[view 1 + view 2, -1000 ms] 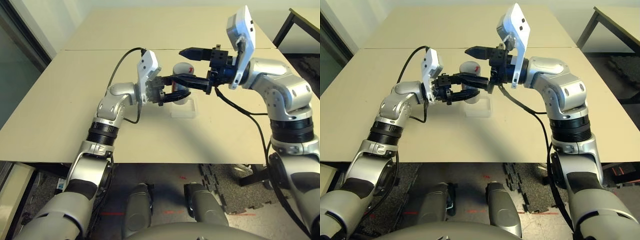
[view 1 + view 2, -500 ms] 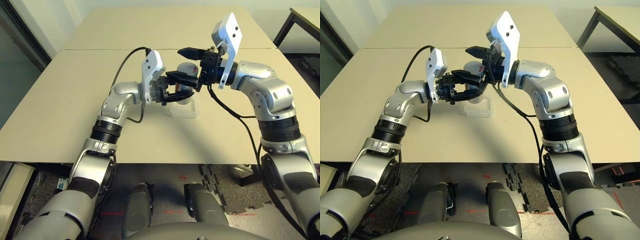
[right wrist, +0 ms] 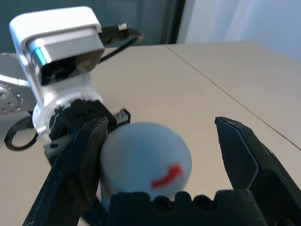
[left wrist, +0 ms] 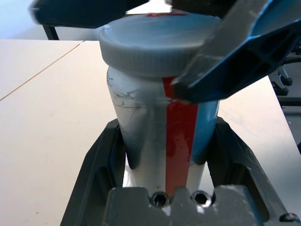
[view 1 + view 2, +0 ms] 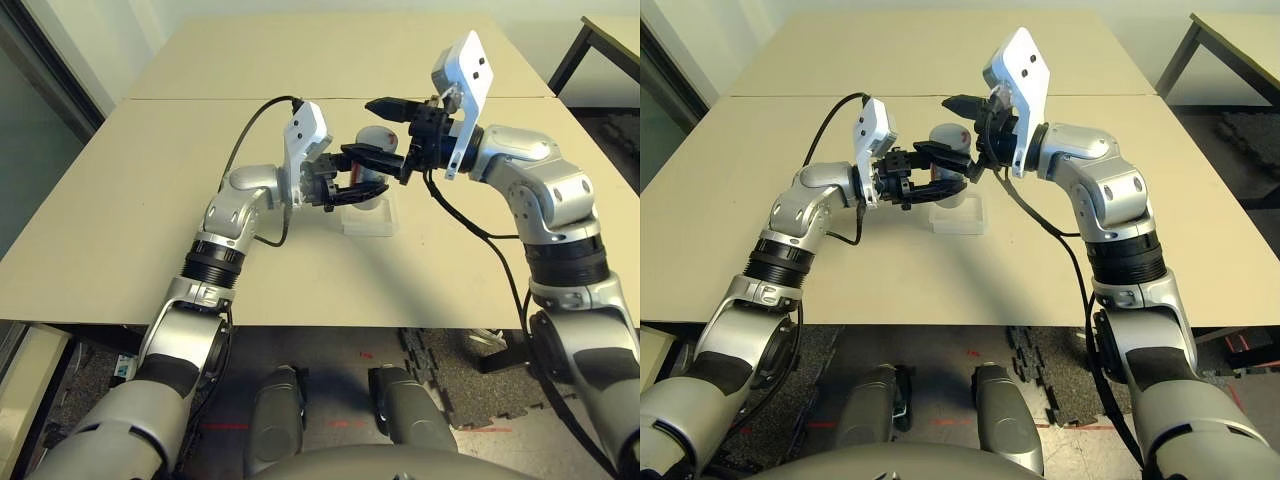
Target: Pour the medicine from the bottle into the box.
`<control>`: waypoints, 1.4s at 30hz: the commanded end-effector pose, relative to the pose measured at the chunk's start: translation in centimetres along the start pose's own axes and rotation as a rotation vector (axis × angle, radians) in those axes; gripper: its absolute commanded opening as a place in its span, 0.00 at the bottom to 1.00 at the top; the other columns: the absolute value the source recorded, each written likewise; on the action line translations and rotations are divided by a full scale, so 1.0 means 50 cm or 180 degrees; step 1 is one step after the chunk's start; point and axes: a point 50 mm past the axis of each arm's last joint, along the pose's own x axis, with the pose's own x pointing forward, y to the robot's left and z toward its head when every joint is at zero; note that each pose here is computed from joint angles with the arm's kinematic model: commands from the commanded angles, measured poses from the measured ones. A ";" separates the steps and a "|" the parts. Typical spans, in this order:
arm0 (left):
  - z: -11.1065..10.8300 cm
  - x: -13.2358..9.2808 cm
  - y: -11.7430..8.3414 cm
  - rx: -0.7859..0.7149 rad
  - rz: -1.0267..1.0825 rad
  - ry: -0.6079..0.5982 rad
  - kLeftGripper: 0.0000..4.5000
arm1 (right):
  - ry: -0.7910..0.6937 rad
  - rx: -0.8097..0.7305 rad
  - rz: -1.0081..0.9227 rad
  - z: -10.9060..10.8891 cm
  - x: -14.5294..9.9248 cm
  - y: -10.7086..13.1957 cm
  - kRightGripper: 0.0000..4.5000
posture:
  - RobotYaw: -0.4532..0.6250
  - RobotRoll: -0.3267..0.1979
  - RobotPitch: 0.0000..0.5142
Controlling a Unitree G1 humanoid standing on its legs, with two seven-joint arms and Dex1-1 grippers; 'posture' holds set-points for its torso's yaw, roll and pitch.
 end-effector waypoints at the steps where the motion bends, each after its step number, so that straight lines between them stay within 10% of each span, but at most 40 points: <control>1: 0.000 -0.009 0.006 0.0018 0.0038 -0.0025 0.59 | 0.0075 0.0073 -0.0262 -0.008 -0.029 -0.016 1.00 | 0.23 0.62 0.20; 20: -0.005 -0.018 0.022 0.0011 0.0140 0.0007 0.59 | 0.0135 0.0195 -0.0309 -0.006 -0.080 0.009 1.00 | 0.21 0.62 0.20; 42: 0.001 0.004 0.019 0.0033 0.0105 -0.0067 0.59 | -0.0124 0.0082 -0.0012 0.025 0.044 0.021 1.00 | 0.23 0.62 0.18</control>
